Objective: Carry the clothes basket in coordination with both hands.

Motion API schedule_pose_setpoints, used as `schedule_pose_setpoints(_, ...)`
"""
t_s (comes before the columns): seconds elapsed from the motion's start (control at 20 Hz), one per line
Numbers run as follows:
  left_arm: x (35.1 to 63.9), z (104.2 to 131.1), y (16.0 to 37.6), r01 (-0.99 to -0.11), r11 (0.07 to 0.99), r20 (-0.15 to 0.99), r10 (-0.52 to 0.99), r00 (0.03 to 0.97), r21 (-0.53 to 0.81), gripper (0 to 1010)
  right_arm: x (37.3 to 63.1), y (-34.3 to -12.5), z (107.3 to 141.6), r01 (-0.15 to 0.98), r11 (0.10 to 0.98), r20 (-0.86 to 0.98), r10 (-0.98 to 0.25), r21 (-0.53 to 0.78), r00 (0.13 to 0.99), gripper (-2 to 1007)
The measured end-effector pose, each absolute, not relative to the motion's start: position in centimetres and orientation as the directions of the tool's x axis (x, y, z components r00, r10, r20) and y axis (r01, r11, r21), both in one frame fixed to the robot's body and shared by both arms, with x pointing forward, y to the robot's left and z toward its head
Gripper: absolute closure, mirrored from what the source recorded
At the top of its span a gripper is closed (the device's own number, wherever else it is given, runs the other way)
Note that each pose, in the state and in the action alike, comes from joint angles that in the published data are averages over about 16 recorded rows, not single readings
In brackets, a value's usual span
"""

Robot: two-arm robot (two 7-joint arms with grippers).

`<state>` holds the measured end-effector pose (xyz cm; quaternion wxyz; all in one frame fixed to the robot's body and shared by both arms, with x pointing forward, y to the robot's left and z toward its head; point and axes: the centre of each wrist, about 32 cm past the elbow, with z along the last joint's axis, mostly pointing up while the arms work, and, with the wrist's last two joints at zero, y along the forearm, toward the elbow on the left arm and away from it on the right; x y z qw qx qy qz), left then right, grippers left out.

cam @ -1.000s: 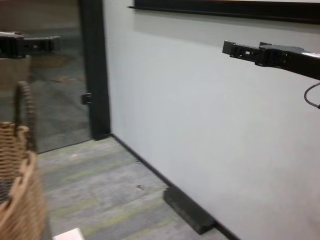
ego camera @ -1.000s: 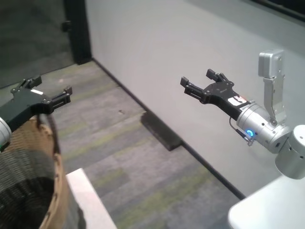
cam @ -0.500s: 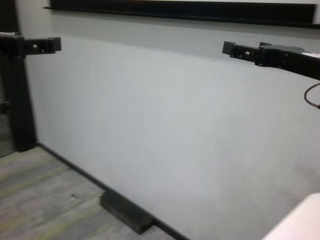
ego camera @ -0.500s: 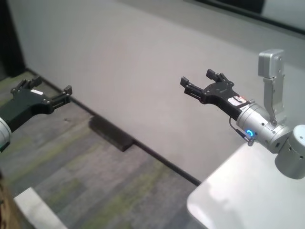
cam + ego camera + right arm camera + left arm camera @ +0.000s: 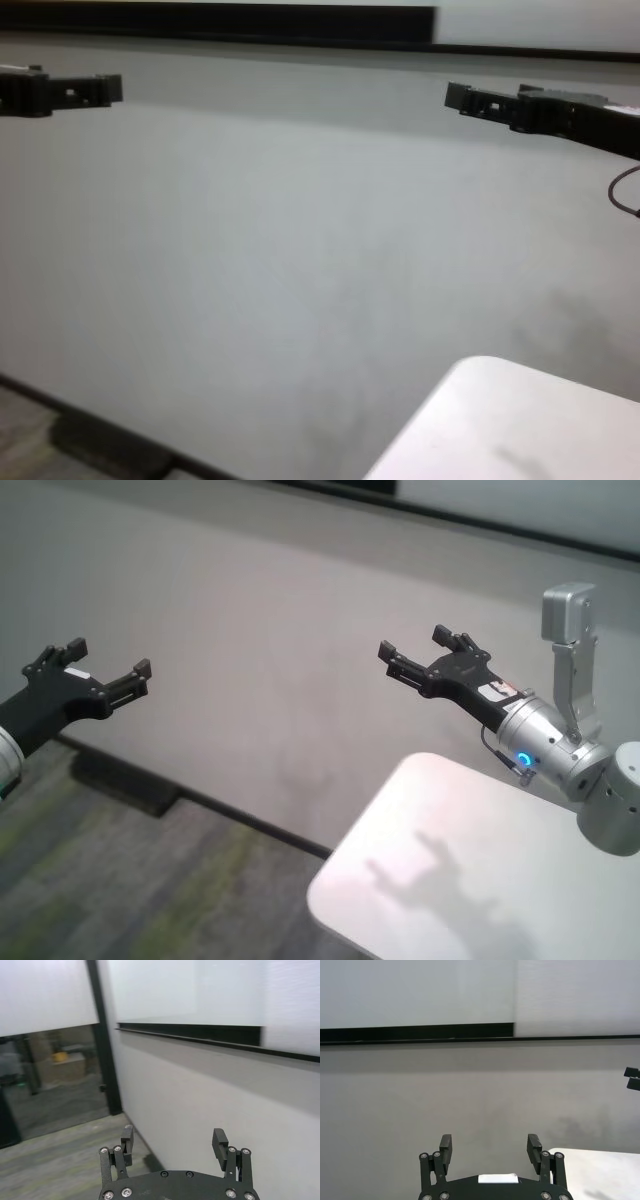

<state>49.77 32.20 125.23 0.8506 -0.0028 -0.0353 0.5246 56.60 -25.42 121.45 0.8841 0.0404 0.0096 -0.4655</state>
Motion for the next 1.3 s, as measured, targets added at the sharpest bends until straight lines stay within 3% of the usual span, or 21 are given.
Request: schedule_pose_setpoints(1.3,49.77,125.22,32.2,-0.892,0.45,0.057,0.893,0.447,-0.042,10,56.6,-25.43,121.46,0.824,0.563,-0.055,-0.822,0.063,0.566,0)
